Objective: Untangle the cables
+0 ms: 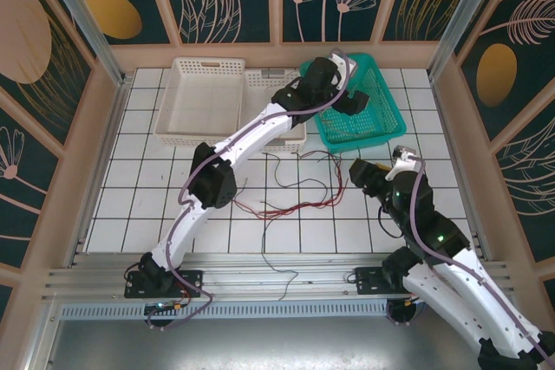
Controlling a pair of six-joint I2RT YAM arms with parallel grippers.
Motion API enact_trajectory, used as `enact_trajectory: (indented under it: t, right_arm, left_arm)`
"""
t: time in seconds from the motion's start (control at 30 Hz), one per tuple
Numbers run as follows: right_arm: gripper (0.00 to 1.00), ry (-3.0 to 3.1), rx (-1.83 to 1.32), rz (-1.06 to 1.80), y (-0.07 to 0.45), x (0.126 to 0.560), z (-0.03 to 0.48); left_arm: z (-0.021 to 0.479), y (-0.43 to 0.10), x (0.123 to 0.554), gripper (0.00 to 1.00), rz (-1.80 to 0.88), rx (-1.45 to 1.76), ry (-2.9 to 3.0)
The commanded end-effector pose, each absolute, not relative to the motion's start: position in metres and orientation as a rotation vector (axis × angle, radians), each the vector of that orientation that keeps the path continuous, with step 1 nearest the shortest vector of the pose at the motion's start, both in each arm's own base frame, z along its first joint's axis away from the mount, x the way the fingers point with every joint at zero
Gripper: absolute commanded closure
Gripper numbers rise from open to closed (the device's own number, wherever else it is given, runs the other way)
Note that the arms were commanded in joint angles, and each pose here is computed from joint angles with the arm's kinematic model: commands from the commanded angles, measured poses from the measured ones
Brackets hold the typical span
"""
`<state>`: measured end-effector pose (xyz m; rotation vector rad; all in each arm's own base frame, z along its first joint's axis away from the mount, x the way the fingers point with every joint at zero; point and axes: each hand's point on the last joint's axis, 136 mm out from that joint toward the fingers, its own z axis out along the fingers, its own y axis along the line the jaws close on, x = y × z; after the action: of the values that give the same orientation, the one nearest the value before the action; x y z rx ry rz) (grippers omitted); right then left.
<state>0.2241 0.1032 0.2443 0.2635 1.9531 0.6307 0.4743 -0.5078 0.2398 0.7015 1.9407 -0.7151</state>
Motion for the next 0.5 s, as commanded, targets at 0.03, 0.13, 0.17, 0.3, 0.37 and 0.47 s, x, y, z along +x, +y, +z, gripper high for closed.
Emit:
enact_trajectory:
  t: [0.03,0.13,0.17,0.3,0.37,0.47]
  right_arm:
    - [0.32,1.938,0.304,0.619,0.100,0.230,0.254]
    - [0.31,1.960,0.298,0.619,0.106,0.235,0.252]
    - [0.31,1.968,0.297,0.619,0.107,0.237,0.251]
    - [0.30,2.009,0.275,0.646,0.117,0.246,0.246]
    - [0.30,2.038,0.241,0.683,0.127,0.252,0.243]
    - [0.29,2.094,0.192,0.738,0.141,0.264,0.235]
  left_arm:
    - [0.267,-0.504,0.455,0.01,-0.760,0.715,1.955]
    - [0.297,-0.490,0.459,0.02,-0.745,0.624,1.921]
    - [0.311,-0.483,0.458,0.01,-0.743,0.593,1.895]
    - [0.378,-0.439,0.454,0.02,-0.780,0.445,1.759]
    - [0.404,-0.410,0.454,0.02,-0.776,0.361,1.714]
    - [0.421,-0.365,0.450,0.01,-0.696,0.248,1.686]
